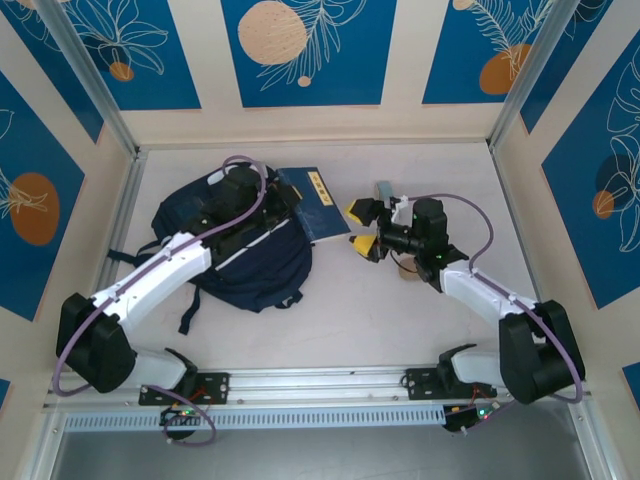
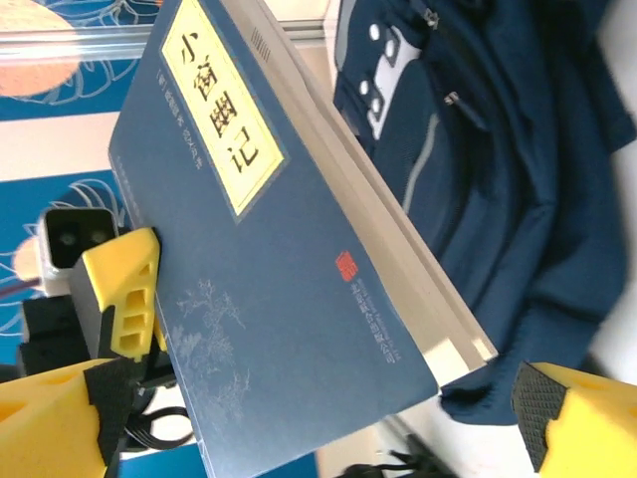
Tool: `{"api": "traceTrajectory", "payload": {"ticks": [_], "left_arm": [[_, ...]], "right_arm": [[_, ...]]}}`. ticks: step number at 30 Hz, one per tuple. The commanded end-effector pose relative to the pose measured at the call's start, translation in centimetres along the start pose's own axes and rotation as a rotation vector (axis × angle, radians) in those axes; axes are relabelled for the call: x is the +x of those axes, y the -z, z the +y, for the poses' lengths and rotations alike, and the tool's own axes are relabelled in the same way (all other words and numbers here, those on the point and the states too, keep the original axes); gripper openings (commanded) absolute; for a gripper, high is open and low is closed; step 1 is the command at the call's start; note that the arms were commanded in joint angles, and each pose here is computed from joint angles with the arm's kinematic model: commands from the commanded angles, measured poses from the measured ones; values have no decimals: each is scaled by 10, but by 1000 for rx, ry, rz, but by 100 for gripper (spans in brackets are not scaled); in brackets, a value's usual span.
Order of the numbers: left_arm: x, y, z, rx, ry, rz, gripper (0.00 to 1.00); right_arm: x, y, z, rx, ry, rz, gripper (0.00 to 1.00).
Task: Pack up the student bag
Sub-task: Pass the book.
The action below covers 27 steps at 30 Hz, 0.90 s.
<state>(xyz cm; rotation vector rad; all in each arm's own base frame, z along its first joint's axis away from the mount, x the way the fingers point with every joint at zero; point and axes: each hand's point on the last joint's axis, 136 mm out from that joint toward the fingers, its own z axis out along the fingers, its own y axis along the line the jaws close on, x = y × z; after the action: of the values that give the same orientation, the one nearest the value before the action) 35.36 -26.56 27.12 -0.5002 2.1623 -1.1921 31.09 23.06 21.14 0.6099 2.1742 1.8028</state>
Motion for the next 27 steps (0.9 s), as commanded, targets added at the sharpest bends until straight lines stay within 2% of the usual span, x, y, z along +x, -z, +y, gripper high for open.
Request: {"api": "traceTrajectory", "payload": {"ticks": [1,6,13,23,27], "left_arm": [[-24,16,-40,162,105,-97,0],[-33,18,-41,180,139,-145,0],[-32,17,-33,166,167,-150,0],[-28,15,-24,140,177,-141,0],[-26,18,-15,113,180,-146,0]], "right_arm": [[9,-11,29,-126,-81,81,100],[14,-26,38,-185,-122,126,100],[14,-33,49,-239,-126,135,98],[14,-34,59,-277,-114,133,75],[13,-35,53,-257,-113,122,62]]}}
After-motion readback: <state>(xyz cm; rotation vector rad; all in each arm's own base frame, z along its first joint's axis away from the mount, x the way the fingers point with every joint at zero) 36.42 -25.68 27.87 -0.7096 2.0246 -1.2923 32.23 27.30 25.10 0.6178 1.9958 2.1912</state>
